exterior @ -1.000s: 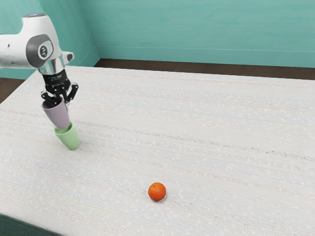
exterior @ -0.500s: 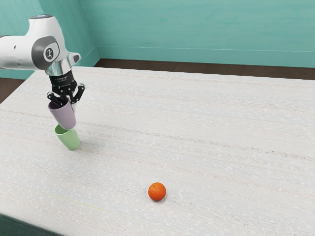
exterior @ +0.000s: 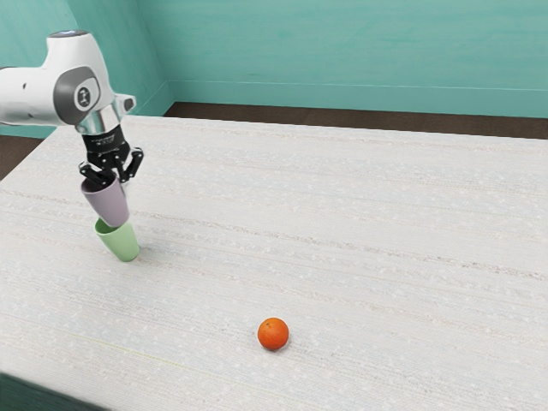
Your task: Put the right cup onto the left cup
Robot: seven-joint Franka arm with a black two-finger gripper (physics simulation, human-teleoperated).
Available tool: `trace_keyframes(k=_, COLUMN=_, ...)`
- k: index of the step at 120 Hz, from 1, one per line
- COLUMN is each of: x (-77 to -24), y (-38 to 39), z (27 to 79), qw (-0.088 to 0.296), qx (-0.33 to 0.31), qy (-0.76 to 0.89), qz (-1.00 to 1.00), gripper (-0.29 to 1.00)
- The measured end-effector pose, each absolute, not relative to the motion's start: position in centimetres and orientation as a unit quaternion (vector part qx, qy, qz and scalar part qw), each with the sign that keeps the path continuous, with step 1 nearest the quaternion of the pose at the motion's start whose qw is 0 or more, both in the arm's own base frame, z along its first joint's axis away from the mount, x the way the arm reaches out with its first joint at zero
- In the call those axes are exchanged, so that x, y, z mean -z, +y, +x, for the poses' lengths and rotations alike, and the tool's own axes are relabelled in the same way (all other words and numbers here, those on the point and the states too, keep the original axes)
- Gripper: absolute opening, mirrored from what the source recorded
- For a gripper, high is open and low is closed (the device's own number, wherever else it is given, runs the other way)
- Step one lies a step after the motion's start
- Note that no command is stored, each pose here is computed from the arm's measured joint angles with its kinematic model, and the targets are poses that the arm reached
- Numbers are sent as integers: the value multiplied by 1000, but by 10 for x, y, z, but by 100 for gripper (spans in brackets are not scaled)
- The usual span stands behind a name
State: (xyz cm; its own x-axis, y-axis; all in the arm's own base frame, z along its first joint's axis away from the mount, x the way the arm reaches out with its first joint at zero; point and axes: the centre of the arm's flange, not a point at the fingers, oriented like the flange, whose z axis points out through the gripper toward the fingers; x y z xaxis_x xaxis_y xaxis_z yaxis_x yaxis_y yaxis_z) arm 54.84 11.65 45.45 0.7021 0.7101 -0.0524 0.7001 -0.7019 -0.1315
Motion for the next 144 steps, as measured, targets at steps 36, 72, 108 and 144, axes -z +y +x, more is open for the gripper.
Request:
trace_keyframes(k=36, x=-448, y=123, z=547, qw=52, qx=-55, qy=-388, qz=-919, gripper=-6)
trace_keyframes(k=72, x=-444, y=144, z=544, qw=52, qx=-56, qy=-404, qz=-911, gripper=-6)
trace_keyframes(k=108, x=-421, y=137, z=547, qw=49, qx=-64, qy=-403, qz=-912, gripper=-8)
trace_keyframes(k=144, x=-419, y=144, z=548, qw=47, qx=-56, qy=-410, qz=-909, gripper=-8)
